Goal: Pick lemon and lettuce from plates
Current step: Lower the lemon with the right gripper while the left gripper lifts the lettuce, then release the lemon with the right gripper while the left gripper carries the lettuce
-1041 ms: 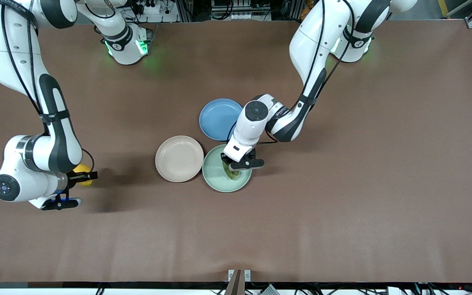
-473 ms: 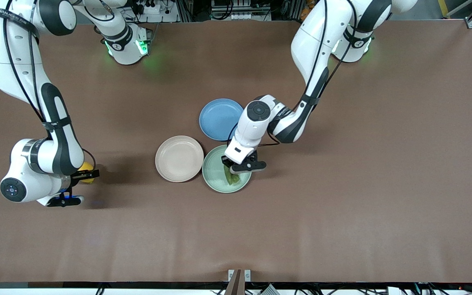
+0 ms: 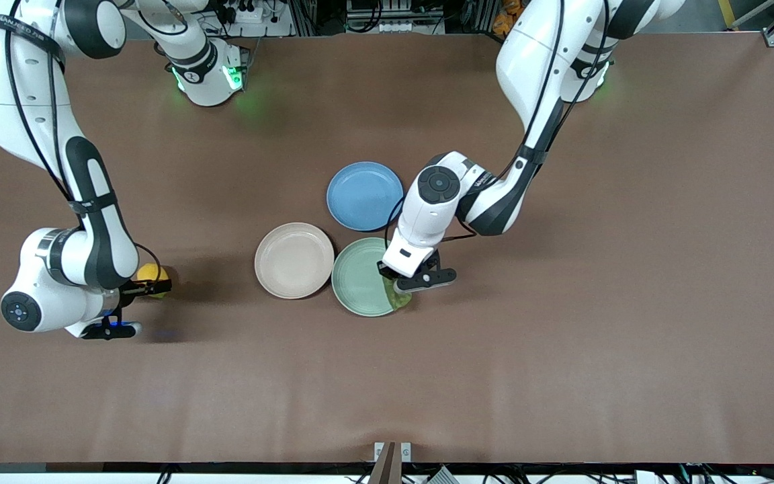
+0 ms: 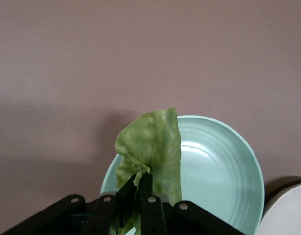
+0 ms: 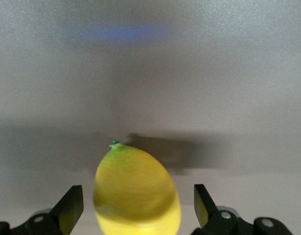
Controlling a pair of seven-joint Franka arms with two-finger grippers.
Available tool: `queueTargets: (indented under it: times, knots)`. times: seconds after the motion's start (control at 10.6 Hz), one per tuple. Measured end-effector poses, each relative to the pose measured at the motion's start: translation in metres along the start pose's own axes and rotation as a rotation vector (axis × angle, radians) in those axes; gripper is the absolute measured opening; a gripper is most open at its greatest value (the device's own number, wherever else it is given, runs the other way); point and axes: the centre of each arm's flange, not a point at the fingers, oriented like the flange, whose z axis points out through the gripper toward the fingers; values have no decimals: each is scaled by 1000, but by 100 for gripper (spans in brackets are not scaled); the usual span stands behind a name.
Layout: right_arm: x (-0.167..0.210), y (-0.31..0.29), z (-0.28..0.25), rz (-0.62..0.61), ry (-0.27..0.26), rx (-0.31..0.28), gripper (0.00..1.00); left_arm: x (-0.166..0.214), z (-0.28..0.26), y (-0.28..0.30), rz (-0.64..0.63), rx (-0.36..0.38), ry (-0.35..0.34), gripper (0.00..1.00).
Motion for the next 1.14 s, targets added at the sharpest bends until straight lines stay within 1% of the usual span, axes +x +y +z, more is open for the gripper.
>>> queueTargets:
  times: [0.28,0.66,0.76,0.85,0.95,1.14]
  knots:
    - [1,1,-3,3,8,4,100,9,-18,-16,54,83,-58,8]
    - [4,-1,-30,-2,41,1,100,44,-53,-88,175,135,-100,8]
    - [3,-2,-43,-4,32,3,100,49,-58,-110,207,164,-138,8]
    - [1,-4,-59,-7,22,6,100,55,-62,-131,248,197,-189,8]
    - [-1,-6,-75,-11,20,7,100,63,-69,-148,264,218,-225,8]
    - [-5,-10,-102,-17,33,6,100,82,-82,-180,247,241,-266,8]
